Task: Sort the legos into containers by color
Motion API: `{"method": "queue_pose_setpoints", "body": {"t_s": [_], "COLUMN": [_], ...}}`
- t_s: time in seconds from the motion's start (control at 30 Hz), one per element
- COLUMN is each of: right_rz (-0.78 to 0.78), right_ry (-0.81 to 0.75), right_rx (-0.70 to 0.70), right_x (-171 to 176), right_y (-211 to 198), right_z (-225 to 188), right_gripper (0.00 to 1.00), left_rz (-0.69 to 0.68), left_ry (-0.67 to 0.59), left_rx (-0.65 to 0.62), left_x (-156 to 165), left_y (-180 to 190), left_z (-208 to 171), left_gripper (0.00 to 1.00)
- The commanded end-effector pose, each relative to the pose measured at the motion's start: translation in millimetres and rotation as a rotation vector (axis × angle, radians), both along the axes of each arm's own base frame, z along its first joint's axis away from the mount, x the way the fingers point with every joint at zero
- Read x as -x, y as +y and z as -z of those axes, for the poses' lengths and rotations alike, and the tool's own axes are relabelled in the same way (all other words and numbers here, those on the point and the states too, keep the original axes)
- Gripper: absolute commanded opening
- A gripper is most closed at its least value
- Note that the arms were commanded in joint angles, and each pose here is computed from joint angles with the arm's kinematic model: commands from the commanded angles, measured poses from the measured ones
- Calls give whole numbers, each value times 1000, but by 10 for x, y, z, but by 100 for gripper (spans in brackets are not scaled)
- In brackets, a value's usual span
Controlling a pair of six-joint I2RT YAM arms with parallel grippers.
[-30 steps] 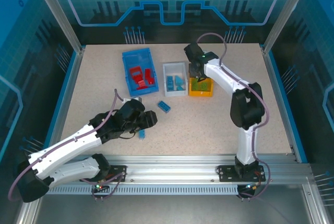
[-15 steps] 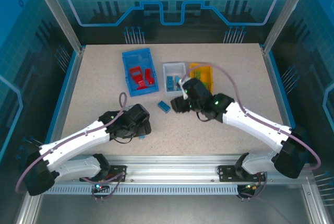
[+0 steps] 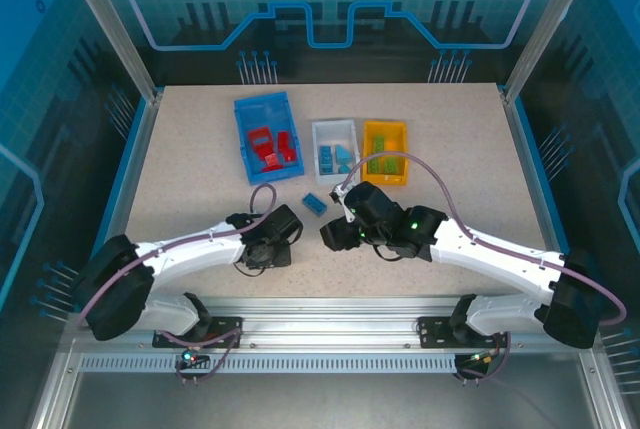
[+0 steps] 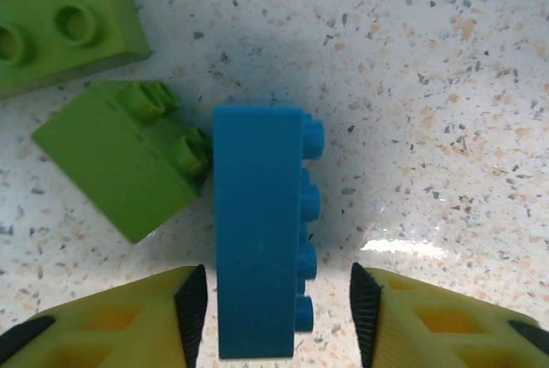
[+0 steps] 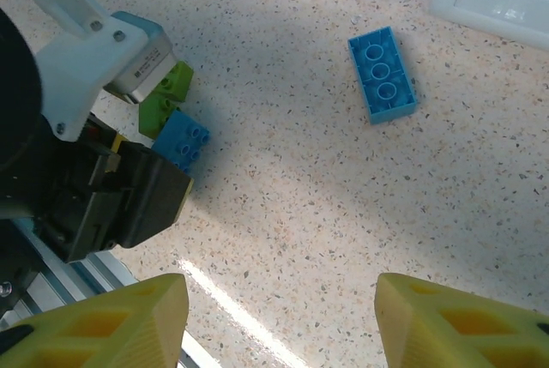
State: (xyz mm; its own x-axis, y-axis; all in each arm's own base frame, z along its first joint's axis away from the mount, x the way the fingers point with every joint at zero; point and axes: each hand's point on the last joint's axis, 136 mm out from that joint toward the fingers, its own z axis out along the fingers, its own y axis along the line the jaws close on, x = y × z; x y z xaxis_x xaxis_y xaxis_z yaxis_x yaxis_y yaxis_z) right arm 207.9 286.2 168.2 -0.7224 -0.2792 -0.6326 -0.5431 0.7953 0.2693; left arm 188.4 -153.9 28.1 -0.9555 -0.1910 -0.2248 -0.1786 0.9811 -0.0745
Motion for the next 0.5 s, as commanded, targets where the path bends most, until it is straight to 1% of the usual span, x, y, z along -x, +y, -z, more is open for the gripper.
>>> {"method": "queue_pose_setpoints", "body": {"t_s": [0.0, 0.07, 0.2, 0.27, 0.37, 0.47], "right_rz": [6, 11, 19, 27, 44, 81], "right_ry": [-23, -24, -24, -31, -59, -98], "right_rx": [-46, -41, -38, -38, -45, -75], "right_x": [5, 1, -5, -14, -49, -139], "right_y": [59, 48, 33, 13, -34, -112], "right_z": [-172, -167, -157, -177, -272, -453], "right_gripper": [60, 60, 59, 58, 57, 56], "left_rz": [21, 24, 34, 40, 62, 92], "left_ry": [-3, -3, -18, -31, -77, -134], "left_rx": [-1, -6, -13, -7, 9, 54], "left_x": [-23, -34, -75, -96, -162, -300], "left_y": [-7, -14, -25, -45, -132, -313], "left_z": [94, 114, 91, 43, -168, -528], "left_gripper": [47, 42, 27, 22, 16, 15]}}
